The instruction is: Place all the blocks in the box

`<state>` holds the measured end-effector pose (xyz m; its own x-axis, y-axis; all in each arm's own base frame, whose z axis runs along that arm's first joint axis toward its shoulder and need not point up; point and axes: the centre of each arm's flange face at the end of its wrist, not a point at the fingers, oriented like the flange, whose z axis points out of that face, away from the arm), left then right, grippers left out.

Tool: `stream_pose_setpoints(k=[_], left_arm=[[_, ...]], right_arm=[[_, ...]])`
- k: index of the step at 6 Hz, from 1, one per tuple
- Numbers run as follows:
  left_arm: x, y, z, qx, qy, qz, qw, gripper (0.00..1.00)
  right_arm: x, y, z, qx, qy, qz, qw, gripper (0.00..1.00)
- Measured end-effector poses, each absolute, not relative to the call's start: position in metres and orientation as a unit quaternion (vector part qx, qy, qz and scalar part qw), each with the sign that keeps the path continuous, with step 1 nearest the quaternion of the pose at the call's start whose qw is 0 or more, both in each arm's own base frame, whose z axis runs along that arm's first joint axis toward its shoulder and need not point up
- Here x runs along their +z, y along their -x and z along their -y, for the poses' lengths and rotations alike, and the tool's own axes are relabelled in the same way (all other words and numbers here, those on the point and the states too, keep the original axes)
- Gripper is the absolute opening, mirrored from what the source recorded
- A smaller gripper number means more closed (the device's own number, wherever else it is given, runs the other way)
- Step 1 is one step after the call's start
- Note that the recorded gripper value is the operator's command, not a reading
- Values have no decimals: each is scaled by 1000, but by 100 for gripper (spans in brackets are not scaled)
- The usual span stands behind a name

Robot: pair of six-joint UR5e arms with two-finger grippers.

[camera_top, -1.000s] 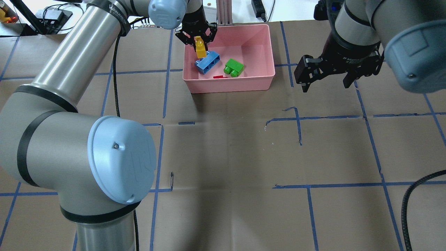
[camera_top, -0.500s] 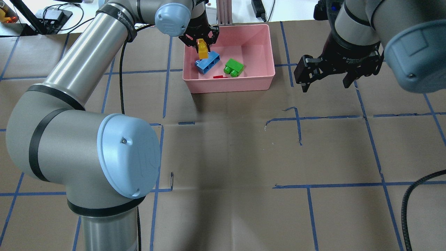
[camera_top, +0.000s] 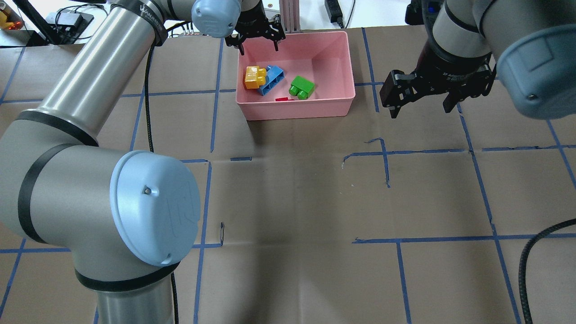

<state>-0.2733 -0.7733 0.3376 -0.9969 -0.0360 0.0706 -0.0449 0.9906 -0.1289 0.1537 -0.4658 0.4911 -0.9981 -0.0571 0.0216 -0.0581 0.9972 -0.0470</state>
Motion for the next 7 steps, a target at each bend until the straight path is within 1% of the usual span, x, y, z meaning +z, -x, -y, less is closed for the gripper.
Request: stream_pose_setpoints(k=[2,3,4,5,7], left_arm=[[390,211,764,79,-44,995,32,100],[407,168,744,70,-38,996,26,100],[421,133,711,57,-25,998,19,100],[434,111,667,47,-18,999,-1,100],[467,107,582,54,-11,998,-28,100]], right_arm=[[492,-154,466,25,-27,999,10,100],[493,-154,466,25,-25,999,10,100],[494,-154,466,27,-23,999,10,100],[495,-151,468,29,-20,999,10,100],[496,-145,469,30,-15,999,10,100]])
